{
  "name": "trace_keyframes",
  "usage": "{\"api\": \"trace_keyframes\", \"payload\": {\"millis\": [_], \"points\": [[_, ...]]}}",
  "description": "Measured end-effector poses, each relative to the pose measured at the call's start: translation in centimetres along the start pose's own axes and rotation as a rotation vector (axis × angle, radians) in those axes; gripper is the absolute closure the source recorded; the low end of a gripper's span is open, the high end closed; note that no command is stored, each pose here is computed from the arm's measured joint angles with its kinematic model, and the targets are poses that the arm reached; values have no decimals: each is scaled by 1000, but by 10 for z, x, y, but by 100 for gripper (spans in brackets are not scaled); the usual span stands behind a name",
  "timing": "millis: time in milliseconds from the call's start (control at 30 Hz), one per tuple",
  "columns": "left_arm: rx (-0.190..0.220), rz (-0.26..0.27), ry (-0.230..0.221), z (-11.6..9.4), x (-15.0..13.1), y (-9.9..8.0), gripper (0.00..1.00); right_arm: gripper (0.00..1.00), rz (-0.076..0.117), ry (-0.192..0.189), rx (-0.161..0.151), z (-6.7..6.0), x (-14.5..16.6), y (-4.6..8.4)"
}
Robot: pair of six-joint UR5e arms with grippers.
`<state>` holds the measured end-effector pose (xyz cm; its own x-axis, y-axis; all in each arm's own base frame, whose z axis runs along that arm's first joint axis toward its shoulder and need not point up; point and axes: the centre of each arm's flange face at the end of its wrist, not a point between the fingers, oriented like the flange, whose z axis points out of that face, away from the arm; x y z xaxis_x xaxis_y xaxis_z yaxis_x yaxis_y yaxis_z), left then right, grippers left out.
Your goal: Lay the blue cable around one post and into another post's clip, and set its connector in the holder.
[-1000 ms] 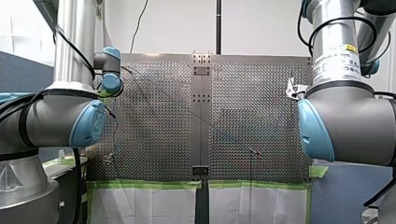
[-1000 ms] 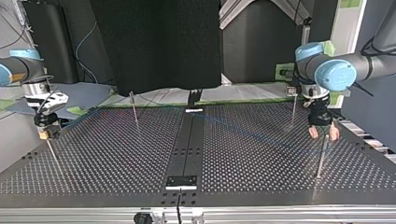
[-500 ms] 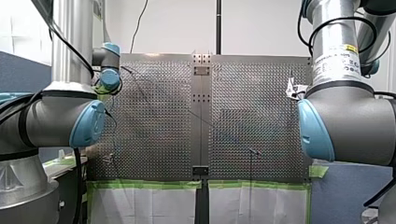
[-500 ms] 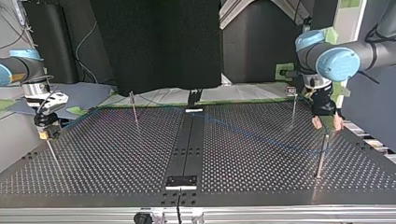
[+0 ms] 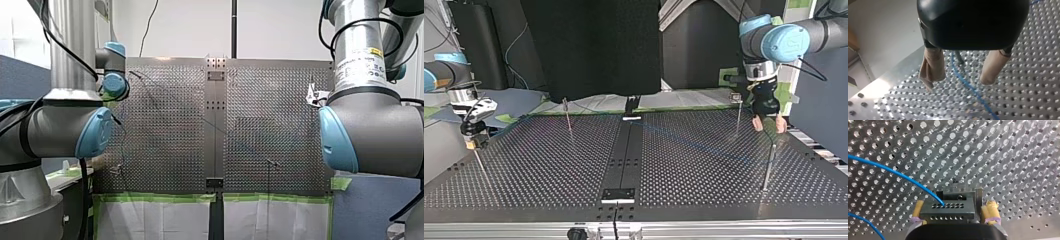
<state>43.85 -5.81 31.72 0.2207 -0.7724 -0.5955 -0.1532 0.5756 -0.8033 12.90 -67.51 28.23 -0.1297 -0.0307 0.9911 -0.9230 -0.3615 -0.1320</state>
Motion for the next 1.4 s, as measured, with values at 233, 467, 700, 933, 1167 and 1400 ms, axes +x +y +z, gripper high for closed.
{"api": "trace_keyframes", "payload": {"millis": [233, 467, 700, 933, 1167, 1400], "points": [[1, 22, 43, -20, 2, 0, 0, 0, 0, 0, 0, 0, 0, 0], [39, 78, 93, -47, 12, -3, 0, 0, 0, 0, 0, 0, 0, 0], [25, 150, 253, -75, 52, 14, 0, 0, 0, 0, 0, 0, 0, 0], [37, 220, 292, -72, 75, 8, 0, 0, 0, 0, 0, 0, 0, 0], [51, 288, 290, -72, 100, 11, 0, 0, 0, 0, 0, 0, 0, 0], [43, 373, 306, -85, 132, 27, 0, 0, 0, 0, 0, 0, 0, 0]]}}
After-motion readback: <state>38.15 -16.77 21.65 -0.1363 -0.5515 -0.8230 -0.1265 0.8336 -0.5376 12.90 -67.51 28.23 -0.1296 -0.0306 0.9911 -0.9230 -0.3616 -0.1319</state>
